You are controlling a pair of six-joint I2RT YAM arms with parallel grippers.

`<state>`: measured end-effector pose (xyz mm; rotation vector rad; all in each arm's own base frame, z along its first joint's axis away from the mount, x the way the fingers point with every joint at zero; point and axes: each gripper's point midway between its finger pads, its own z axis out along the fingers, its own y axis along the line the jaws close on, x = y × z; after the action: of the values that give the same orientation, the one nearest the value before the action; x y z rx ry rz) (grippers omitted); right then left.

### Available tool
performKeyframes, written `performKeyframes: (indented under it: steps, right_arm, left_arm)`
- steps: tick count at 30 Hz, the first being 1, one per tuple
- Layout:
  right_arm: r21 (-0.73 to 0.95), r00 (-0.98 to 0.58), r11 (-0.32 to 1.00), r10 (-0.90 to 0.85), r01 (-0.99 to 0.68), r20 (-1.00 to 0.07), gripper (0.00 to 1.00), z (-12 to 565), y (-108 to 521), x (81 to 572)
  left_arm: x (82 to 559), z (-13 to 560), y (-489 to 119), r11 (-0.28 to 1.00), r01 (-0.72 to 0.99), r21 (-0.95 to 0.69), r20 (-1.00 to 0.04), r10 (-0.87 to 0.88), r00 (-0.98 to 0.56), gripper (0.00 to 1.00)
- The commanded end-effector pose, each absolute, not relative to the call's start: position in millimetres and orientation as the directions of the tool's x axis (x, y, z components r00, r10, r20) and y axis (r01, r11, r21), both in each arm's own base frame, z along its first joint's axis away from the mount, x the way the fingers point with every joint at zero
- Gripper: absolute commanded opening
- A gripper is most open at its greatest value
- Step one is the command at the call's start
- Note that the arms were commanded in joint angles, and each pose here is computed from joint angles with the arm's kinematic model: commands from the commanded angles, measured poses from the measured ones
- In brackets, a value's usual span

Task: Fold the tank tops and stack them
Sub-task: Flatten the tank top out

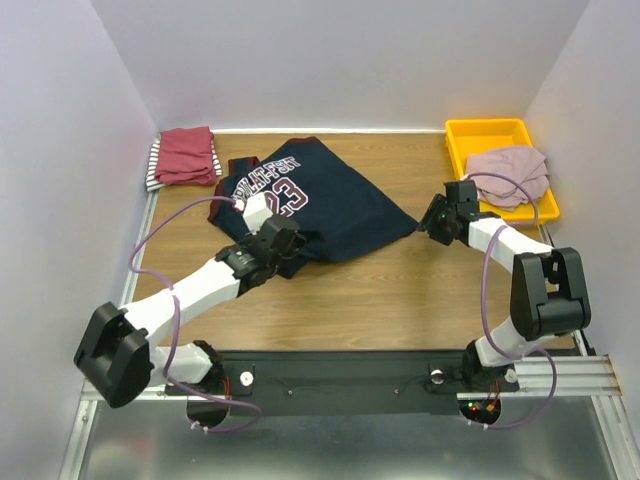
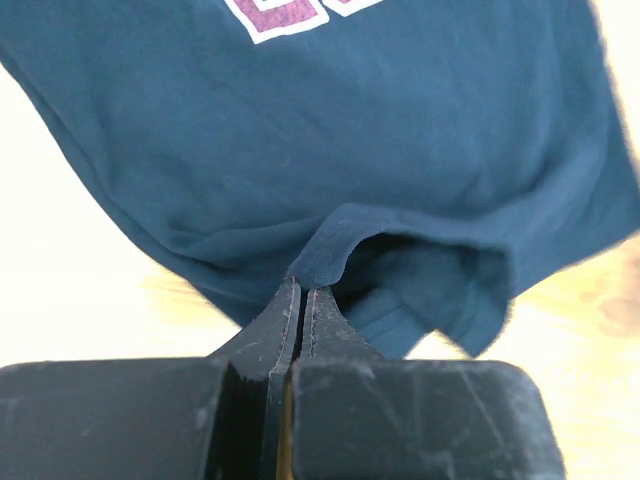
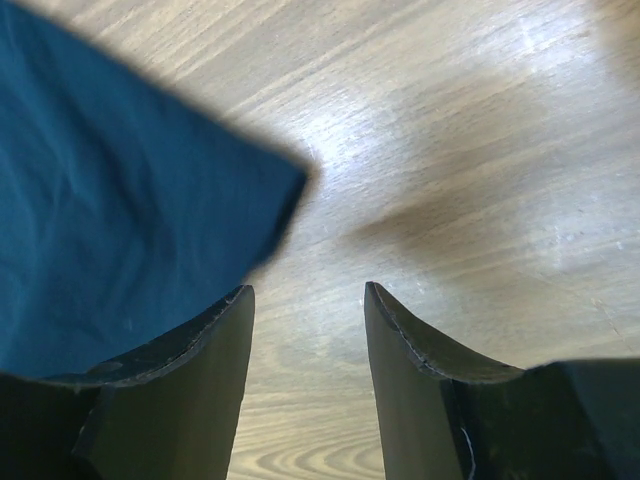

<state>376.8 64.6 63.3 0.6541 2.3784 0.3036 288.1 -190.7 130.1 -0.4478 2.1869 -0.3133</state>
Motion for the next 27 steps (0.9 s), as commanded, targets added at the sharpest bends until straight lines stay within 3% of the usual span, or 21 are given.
performKeyframes:
  steps: [1,5,9,11,27]
  right_arm:
    - [0.418,-0.633,0.837,0.543,0.353,-0.553,0.54,68.7,67.3,392.3]
    - [0.412,-0.647,0.842,0.534,0.348,-0.545,0.53,58.6,71.5,386.4]
    - [0.408,-0.661,0.845,0.528,0.346,-0.534,0.37,48.6,77.9,375.5]
    - [0.402,-0.657,0.846,0.528,0.351,-0.537,0.35,43.9,78.4,369.1]
    - [0.448,-0.635,0.826,0.555,0.343,-0.537,0.49,37.7,88.1,398.1]
  left_arm:
    - [290.7,147.5,-179.2,0.852,-0.219,-0.476,-0.683,-0.515,-0.518,0.0]
    - [294.3,149.8,-173.1,0.849,-0.223,-0.479,-0.684,-0.52,-0.511,0.0]
    - [300.2,157.4,-171.8,0.849,-0.213,-0.484,-0.689,-0.52,-0.504,0.0]
    - [302.5,160.7,-171.6,0.849,-0.207,-0.485,-0.692,-0.518,-0.503,0.0]
    - [309.5,182.7,-163.8,0.85,-0.185,-0.493,-0.709,-0.516,-0.481,0.0]
